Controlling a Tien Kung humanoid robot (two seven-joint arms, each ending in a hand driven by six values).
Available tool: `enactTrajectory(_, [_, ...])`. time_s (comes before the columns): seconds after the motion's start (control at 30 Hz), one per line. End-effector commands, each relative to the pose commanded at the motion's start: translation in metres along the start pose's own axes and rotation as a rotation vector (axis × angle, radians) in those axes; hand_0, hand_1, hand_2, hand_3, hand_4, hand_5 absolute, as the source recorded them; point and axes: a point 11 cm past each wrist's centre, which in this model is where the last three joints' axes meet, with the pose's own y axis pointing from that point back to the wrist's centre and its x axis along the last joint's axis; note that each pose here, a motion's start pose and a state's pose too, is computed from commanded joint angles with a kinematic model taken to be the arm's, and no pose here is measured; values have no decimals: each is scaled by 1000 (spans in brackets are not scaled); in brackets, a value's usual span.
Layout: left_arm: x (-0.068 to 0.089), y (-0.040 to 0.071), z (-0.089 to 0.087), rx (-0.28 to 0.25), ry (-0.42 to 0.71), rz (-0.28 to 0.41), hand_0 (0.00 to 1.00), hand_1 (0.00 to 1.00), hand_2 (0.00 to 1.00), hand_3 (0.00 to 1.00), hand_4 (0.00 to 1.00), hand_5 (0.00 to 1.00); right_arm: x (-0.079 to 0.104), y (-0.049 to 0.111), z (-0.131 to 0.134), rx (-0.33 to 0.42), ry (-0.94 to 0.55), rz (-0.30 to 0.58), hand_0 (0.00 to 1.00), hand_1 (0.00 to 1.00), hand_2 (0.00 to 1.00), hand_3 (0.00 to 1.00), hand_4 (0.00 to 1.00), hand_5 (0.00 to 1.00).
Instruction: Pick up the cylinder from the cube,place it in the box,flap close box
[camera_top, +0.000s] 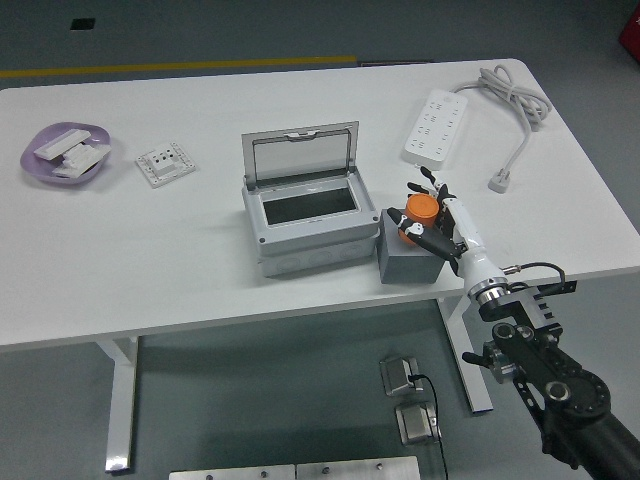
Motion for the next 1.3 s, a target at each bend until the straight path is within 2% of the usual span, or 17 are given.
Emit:
enactTrajectory(0.2, [0, 0, -1, 1, 0, -2, 637, 542, 533, 618, 593, 146, -1, 4, 3, 2, -20, 18, 719, 759, 797, 960, 676, 178])
enactTrajectory(0.23, [-1, 0, -1, 1, 0, -2, 637, 542, 534, 619, 592, 146, -2, 5, 4, 2, -24, 21, 646, 693, 749, 937, 550, 61])
enactTrajectory(0.4, [-2, 0, 1, -7, 3, -7, 637, 542, 534, 619, 592, 146, -3, 8, 7, -4, -41, 39, 646, 693, 749, 937, 550, 61])
enactTrajectory(0.43, [-2, 0, 1, -9, 3, -9, 637, 541, 533, 618, 591, 145, -3, 9, 7, -7, -44, 44, 583, 607, 663, 867, 287, 2])
enactTrajectory(0.6, [-4, 0, 2, -15, 6, -17, 637, 541, 533, 618, 591, 145, -1, 9, 7, -8, -50, 63, 583, 607, 663, 867, 287, 2])
enactTrajectory(0.63, [-4, 0, 2, -16, 6, -18, 637, 541, 534, 618, 590, 142, -1, 9, 6, -7, -50, 65, 579, 566, 620, 777, 2, 2])
enactTrajectory(0.8, [-5, 0, 3, -22, 9, -24, 637, 541, 534, 618, 590, 142, 0, 7, 2, 14, -55, 74, 579, 566, 620, 777, 2, 2])
enactTrajectory(0.83, [-5, 0, 3, -23, 10, -25, 637, 540, 533, 617, 589, 138, 1, 6, 1, 18, -55, 76, 407, 434, 514, 565, 2, 2])
enactTrajectory(1.0, [-6, 1, 5, -29, 13, -28, 637, 540, 533, 617, 589, 138, 2, 3, -4, 40, -48, 85, 407, 434, 514, 565, 2, 2])
enactTrajectory(1.03, [-6, 1, 5, -30, 13, -29, 637, 540, 534, 618, 589, 137, 2, 2, -6, 46, -45, 88, 321, 381, 478, 384, 2, 2])
enactTrajectory(1.3, [-4, 1, 7, -35, 13, -28, 637, 541, 536, 619, 589, 130, 2, -14, -27, 104, 20, 83, 335, 387, 491, 366, 2, 2])
